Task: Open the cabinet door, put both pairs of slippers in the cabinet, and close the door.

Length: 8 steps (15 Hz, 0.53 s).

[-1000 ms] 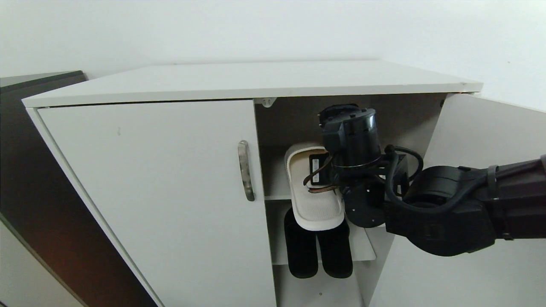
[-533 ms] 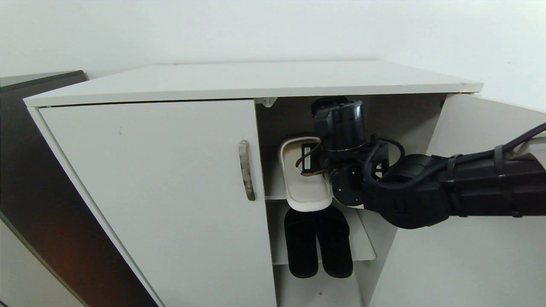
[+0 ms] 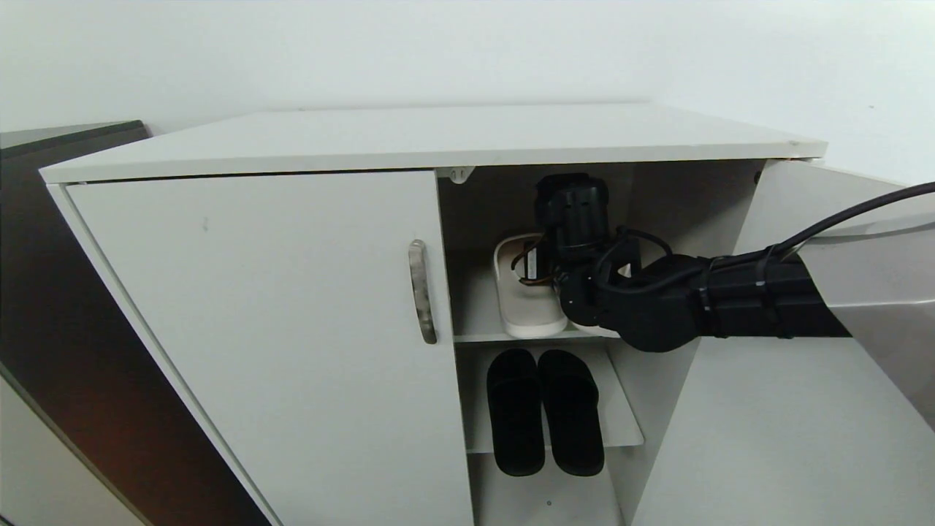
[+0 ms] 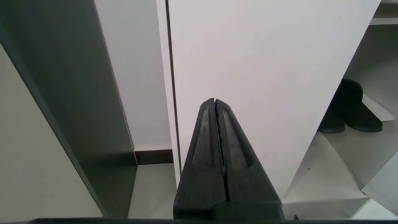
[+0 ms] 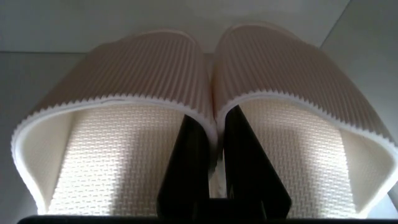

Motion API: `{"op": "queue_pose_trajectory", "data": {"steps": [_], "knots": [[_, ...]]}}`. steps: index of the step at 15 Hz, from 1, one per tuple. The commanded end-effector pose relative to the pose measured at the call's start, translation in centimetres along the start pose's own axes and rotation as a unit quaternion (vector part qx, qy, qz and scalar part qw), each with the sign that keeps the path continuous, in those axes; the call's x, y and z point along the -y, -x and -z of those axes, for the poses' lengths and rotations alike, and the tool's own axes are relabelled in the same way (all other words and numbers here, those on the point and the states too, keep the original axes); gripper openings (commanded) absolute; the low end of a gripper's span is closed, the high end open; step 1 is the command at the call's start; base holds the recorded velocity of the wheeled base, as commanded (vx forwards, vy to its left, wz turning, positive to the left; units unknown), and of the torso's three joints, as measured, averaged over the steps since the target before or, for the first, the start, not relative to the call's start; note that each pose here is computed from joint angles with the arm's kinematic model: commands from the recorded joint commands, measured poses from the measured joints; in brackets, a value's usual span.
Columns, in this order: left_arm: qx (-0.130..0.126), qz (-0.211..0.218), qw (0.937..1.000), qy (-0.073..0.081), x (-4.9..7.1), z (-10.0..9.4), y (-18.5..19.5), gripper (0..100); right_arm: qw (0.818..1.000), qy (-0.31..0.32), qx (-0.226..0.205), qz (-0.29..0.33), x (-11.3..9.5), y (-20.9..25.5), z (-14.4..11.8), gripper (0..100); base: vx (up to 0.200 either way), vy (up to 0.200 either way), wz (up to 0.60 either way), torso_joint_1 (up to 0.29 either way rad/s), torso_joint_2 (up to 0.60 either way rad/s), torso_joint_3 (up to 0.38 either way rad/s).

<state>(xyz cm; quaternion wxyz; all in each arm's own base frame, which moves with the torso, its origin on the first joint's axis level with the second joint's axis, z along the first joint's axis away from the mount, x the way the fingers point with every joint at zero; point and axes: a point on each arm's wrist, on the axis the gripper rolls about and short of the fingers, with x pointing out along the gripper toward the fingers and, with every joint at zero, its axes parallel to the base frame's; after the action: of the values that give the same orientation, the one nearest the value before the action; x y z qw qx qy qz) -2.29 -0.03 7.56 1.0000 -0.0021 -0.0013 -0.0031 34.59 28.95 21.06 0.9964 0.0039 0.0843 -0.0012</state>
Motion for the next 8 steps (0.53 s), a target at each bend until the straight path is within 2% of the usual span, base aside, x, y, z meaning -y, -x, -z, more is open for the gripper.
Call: {"op": "queue_pose_trajectory", "data": {"steps": [1,8], "knots": [[-0.001,0.0,1.0,0.0,0.0,-0.01,-0.01,0,1.0,0.004,-0.005,0.001,-0.26,-0.61,0.76,0,0.0,0.0,0.0,0.0,0.0,0.0],[-0.001,-0.001,1.0,0.0,0.0,-0.01,-0.01,0,1.0,0.004,-0.006,0.003,-0.32,-1.03,0.94,0,0.0,0.0,0.0,0.0,0.0,0.0]]}}
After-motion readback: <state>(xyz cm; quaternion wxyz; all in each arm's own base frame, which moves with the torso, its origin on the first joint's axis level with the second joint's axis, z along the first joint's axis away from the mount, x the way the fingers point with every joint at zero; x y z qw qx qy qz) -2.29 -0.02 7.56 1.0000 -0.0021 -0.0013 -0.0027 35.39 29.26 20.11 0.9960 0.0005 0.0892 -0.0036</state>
